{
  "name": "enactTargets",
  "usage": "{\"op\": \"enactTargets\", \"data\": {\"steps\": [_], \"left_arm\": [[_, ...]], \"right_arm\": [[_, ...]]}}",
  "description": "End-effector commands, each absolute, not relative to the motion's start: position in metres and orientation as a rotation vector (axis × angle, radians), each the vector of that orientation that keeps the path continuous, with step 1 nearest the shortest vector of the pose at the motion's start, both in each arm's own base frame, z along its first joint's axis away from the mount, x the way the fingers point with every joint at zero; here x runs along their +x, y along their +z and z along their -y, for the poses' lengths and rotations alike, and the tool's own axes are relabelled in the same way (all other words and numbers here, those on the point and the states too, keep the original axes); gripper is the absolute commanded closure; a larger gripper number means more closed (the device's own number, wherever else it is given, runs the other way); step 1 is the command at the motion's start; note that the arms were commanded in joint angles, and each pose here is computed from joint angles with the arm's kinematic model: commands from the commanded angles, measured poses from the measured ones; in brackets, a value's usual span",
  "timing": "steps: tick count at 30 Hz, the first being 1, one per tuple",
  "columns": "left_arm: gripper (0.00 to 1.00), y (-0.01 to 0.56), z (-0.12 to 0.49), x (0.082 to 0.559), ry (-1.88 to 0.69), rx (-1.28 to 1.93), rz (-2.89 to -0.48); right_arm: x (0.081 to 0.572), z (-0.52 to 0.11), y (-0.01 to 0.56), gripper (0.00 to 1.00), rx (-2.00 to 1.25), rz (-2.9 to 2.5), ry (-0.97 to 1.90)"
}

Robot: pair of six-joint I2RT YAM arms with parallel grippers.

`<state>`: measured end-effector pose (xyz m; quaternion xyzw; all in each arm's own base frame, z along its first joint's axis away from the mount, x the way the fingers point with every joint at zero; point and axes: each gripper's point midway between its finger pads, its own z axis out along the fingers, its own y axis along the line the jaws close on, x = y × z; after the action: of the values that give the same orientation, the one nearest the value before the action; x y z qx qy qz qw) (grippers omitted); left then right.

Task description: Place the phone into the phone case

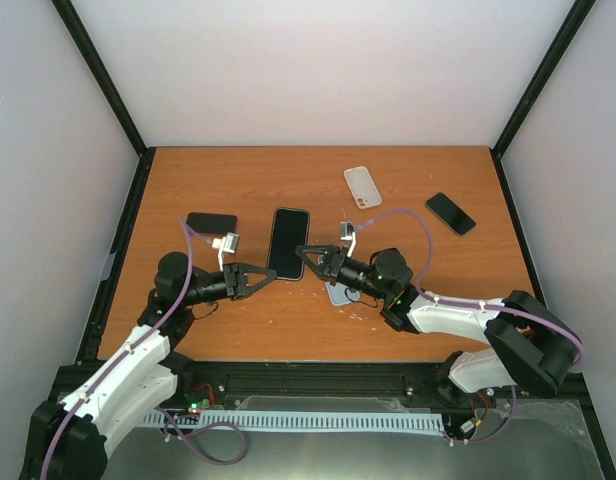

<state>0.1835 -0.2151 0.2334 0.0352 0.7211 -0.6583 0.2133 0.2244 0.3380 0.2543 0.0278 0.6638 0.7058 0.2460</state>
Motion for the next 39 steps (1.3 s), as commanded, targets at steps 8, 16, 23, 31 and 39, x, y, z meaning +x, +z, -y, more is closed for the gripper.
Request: {"op": "enactTargets", "data": {"steps": [8, 16, 23, 31, 39], "left_arm": [[0.90, 0.233, 0.210, 0.197, -1.717, 0.037, -2.035], [0.53, 0.230, 0.207, 0.200, -1.688, 0.013, -2.031], [0.57, 0.223, 0.209, 0.203, -1.685, 0.010, -2.057], [0.85, 0.213, 0.210, 0.206, -1.673, 0.012, -2.087], [1.00, 0.197, 0.204, 0.214, -1.556, -0.060, -2.177]], "right_arm": [[0.224, -0.333, 0.258, 0.89, 0.032, -1.793, 1.855], [0.217, -0.334, 0.263, 0.89, 0.002, -1.793, 1.889], [0.217, -0.334, 0.252, 0.89, 0.022, -1.824, 1.885], [0.217, -0.339, 0.246, 0.88, 0.016, -1.850, 1.894], [0.220, -0.345, 0.220, 0.88, 0.044, -1.941, 1.875]]}}
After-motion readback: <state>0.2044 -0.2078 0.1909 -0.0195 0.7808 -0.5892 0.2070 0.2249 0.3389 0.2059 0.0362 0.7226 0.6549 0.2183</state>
